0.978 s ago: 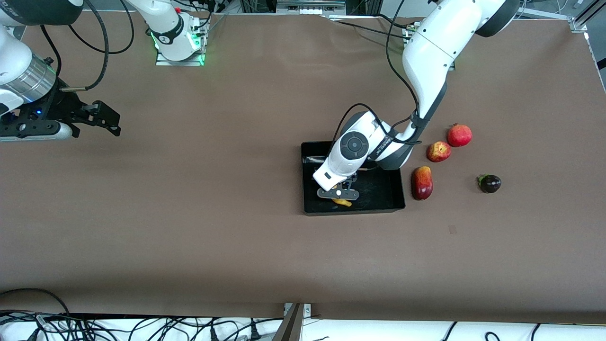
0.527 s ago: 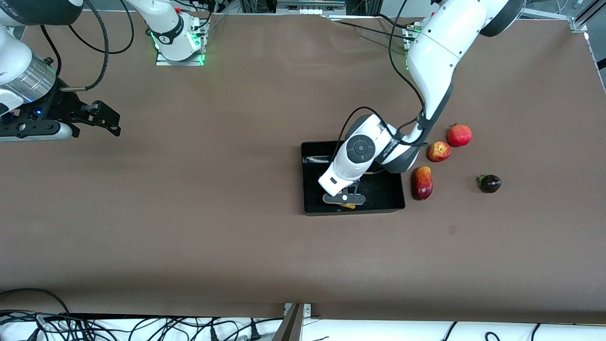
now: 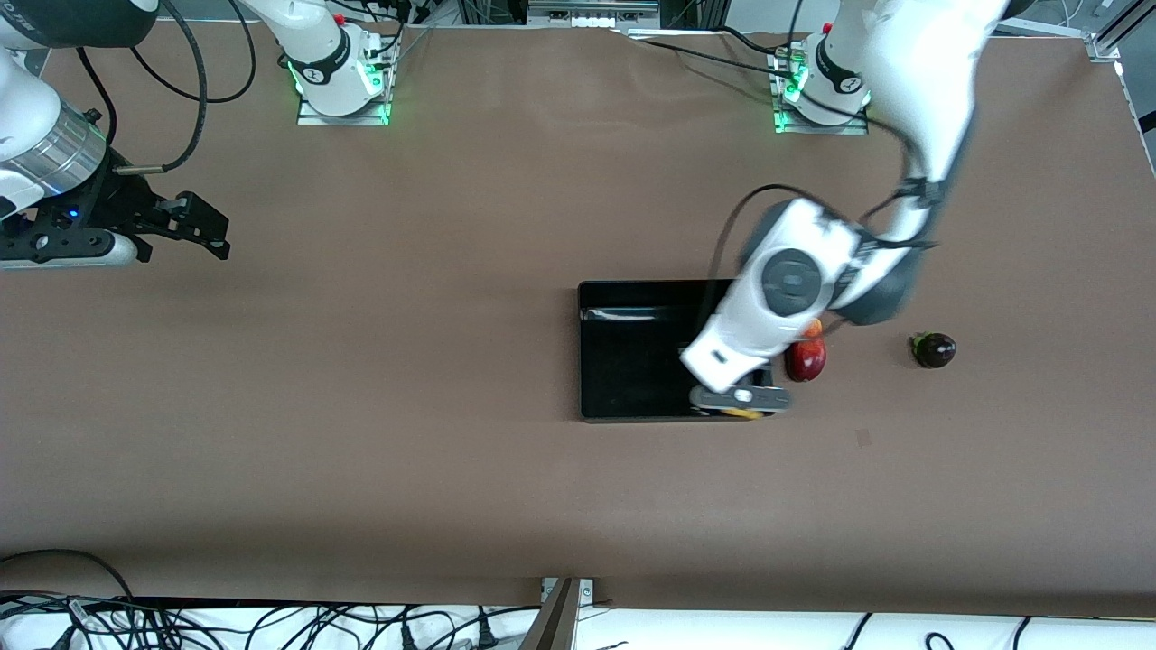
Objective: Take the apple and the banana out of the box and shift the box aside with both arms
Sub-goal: 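Carry the yellow banana out and lower it beside the plum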
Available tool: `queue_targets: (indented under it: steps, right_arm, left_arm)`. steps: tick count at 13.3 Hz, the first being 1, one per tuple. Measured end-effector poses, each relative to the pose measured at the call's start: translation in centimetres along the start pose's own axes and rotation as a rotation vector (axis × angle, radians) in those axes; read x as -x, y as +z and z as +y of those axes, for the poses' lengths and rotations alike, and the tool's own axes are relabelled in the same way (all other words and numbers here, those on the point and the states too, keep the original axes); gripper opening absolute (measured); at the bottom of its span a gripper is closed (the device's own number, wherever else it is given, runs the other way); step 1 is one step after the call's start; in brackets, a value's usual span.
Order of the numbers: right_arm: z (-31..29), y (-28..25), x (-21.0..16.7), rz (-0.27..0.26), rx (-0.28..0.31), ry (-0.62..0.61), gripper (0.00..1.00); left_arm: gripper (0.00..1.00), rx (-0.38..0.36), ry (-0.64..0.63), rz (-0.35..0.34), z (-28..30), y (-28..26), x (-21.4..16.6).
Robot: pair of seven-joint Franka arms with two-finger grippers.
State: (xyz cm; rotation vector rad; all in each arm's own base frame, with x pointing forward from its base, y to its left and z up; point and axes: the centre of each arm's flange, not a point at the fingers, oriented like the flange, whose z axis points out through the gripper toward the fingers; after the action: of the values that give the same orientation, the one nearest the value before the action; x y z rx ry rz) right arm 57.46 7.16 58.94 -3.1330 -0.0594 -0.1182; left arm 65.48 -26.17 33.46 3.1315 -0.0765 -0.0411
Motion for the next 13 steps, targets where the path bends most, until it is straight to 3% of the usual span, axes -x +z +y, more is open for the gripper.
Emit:
queue_targets:
  steps: [3,7,11,13]
  right_arm:
    - [0.0,0.0,0.0,0.0,0.0,0.0,1.0]
    - [0.0,0.0,0.0,0.001,0.0,0.0,1.0]
    - [-0.3,0.0,0.0,0.001,-0.001,-0.005,1.0]
    - [-0.4,-0.1,0.0,0.001,-0.001,-0.007,1.0]
  left_arm:
    - [0.35,-0.02,0.121,-0.065,-10.2,-0.3,-1.5]
    - [0.35,0.014,0.192,-0.145,-21.5,6.2,-1.6]
    - [0.35,-0.059,0.288,-0.065,-22.8,12.7,-0.5]
    - [0.51,-0.074,0.299,-0.051,-23.3,13.2,-0.3]
